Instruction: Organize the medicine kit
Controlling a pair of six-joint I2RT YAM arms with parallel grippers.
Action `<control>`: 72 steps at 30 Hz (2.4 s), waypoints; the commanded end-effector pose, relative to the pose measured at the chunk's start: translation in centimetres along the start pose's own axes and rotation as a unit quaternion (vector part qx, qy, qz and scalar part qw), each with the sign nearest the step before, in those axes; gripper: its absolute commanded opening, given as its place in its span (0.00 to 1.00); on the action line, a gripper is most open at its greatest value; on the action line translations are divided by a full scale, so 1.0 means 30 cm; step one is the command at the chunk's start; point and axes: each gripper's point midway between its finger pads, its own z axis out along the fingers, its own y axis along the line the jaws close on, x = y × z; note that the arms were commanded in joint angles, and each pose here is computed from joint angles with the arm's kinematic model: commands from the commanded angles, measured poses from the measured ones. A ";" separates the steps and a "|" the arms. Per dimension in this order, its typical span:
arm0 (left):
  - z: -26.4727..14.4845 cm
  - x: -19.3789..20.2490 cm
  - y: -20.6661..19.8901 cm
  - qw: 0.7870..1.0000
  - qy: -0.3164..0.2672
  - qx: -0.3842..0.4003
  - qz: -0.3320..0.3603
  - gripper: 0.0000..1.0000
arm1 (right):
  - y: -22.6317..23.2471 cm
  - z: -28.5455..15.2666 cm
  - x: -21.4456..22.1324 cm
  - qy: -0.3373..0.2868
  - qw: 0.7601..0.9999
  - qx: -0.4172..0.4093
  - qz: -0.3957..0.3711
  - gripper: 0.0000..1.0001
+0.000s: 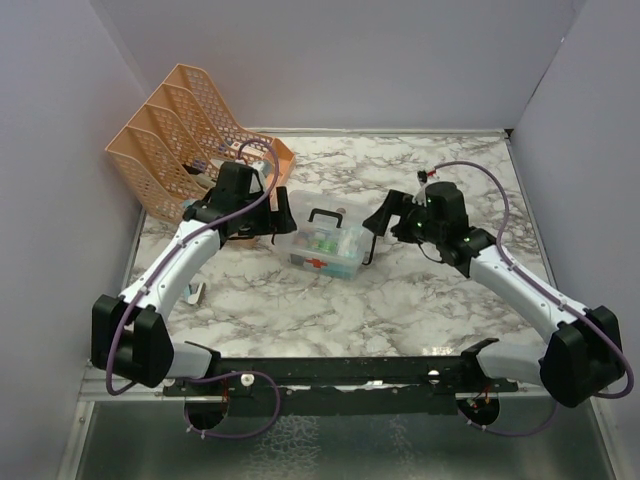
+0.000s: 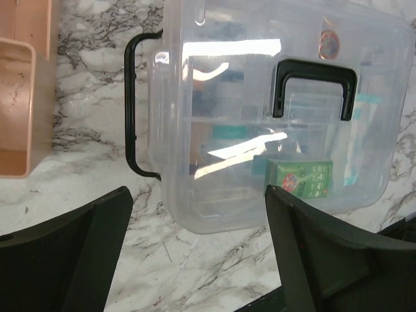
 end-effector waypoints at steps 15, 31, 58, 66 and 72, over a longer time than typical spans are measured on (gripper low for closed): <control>0.181 -0.073 0.057 0.998 0.020 -0.042 -0.033 0.83 | -0.064 0.085 0.077 0.003 0.991 -0.007 0.132 0.94; 0.235 0.008 0.113 0.995 0.060 -0.066 -0.045 0.80 | -0.164 0.134 0.280 0.074 0.971 0.030 0.224 1.00; 0.231 0.010 0.081 0.996 0.065 -0.042 -0.043 0.79 | -0.088 0.159 0.256 0.029 0.963 -0.083 0.253 0.87; 0.223 0.011 0.082 0.996 0.063 -0.042 -0.040 0.78 | -0.132 0.129 0.261 0.030 0.969 -0.026 0.246 0.74; 0.225 0.015 0.082 0.997 0.064 -0.040 -0.036 0.75 | -0.112 0.098 0.219 0.018 0.975 -0.025 0.221 0.65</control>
